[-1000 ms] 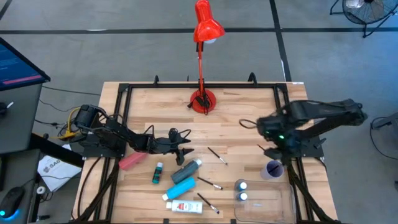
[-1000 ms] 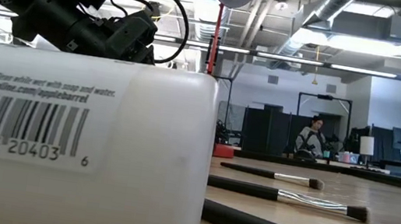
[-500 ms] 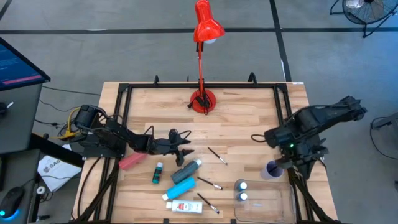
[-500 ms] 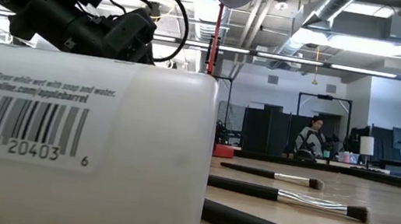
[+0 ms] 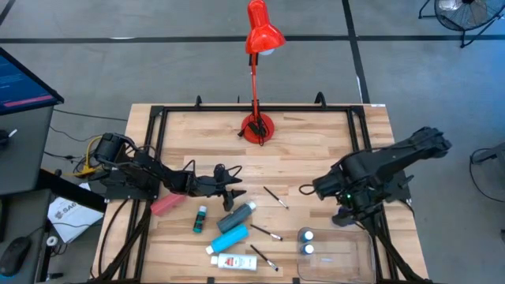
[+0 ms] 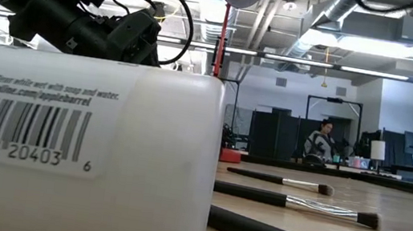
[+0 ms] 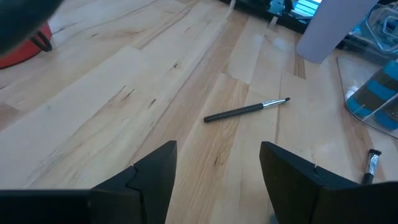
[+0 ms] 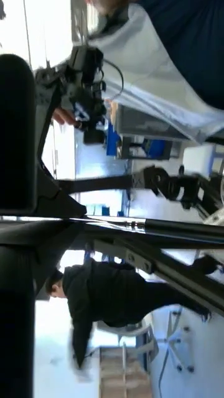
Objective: Pick & Place Paint Supplies
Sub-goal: Put the black silver paint brush into the purple cup
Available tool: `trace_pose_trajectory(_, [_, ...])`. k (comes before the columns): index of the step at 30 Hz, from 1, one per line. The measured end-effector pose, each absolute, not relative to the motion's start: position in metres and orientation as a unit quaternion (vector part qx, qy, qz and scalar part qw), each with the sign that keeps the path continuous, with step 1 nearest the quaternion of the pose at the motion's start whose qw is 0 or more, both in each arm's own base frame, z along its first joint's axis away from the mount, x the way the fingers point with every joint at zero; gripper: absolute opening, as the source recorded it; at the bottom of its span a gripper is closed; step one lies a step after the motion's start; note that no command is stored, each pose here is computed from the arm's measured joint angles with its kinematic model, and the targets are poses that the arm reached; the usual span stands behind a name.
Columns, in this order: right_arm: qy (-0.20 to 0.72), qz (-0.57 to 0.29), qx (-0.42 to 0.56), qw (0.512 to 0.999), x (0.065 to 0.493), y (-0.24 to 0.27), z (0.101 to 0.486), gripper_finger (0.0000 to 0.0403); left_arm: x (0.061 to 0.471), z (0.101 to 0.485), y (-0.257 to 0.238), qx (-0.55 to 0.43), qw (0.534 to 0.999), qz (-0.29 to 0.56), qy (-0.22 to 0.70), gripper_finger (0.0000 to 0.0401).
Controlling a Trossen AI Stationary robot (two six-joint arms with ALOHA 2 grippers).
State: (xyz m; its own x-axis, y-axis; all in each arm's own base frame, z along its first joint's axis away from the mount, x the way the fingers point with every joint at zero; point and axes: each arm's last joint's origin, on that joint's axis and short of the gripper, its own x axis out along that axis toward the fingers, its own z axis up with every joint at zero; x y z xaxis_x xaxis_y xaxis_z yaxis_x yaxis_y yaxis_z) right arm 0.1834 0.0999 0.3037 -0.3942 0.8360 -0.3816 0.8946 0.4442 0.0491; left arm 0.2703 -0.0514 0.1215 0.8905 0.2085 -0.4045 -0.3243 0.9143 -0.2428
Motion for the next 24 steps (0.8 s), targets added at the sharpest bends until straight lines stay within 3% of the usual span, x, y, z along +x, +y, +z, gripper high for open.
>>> trace_pose_trajectory(10, [0.842,-0.080,0.506,0.167,0.172,0.091,0.267,0.0000,0.269,0.121,-0.057,-0.149,0.962,0.129,0.190,0.0208])
trace_pose_trajectory(24, [0.831,-0.064,0.519,0.189,0.167,0.066,0.235,0.0000,0.269,0.121,-0.056,-0.146,0.962,0.133,0.189,0.0208])
